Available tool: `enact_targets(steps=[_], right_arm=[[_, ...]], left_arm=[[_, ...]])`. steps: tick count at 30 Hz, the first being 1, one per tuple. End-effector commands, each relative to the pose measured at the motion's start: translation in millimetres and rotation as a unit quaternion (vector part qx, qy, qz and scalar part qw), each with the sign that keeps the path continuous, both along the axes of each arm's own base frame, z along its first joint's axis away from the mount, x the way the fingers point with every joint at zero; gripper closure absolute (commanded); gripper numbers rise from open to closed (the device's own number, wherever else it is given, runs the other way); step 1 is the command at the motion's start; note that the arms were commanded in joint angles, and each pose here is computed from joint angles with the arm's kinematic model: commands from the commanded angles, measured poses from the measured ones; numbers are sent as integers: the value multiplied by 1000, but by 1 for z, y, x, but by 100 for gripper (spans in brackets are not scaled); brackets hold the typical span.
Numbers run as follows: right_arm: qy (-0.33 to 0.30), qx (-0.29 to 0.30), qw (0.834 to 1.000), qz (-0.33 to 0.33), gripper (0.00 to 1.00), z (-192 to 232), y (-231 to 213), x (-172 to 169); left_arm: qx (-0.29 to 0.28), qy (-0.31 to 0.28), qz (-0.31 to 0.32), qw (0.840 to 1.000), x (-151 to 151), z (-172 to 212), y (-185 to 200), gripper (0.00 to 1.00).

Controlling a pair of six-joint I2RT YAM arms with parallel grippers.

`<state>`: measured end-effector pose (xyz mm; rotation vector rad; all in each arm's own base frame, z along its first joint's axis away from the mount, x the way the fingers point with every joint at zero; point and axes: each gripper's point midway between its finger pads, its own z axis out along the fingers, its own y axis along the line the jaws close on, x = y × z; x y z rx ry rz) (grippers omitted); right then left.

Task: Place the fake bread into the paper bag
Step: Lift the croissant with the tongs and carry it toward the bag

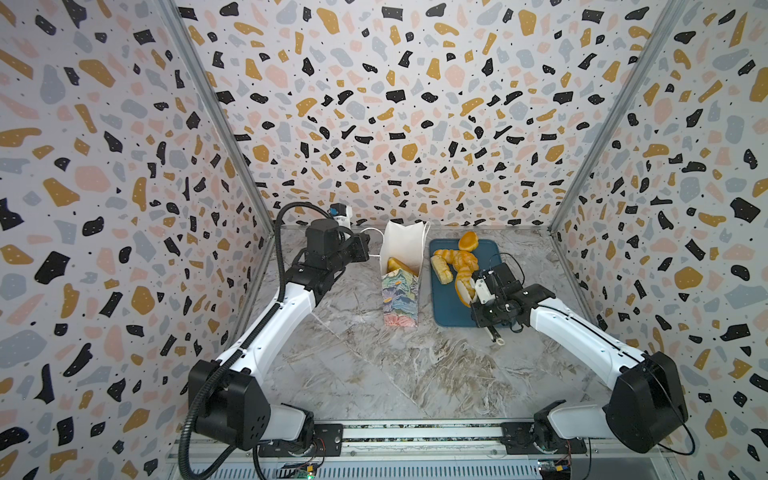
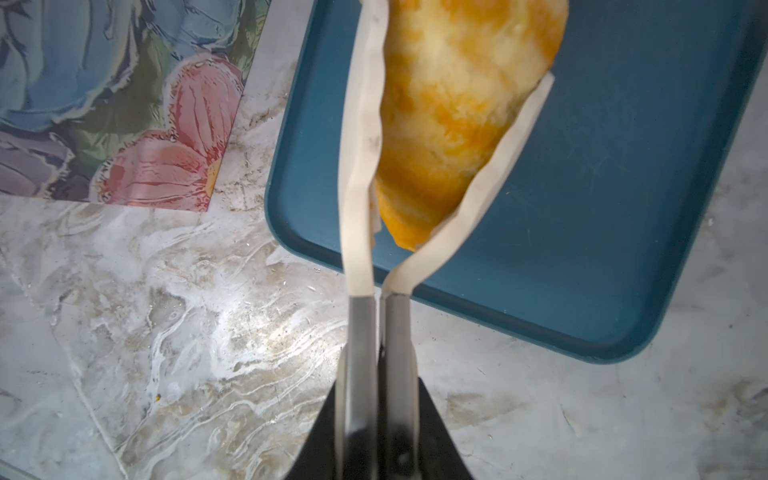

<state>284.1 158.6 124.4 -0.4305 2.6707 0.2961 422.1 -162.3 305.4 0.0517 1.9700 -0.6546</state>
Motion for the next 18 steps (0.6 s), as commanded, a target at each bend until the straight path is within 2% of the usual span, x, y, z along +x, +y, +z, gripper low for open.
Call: enact_targets(steps=[1,18], right_arm=[[-34,38,999,1,89,25,9,5],[-90,109,990,-10,92,77,22,11]], left_arm=[[-5,-12,3,1000,1,5,2,100],[-1,-6,-3,1000,3,-3,-1,100]])
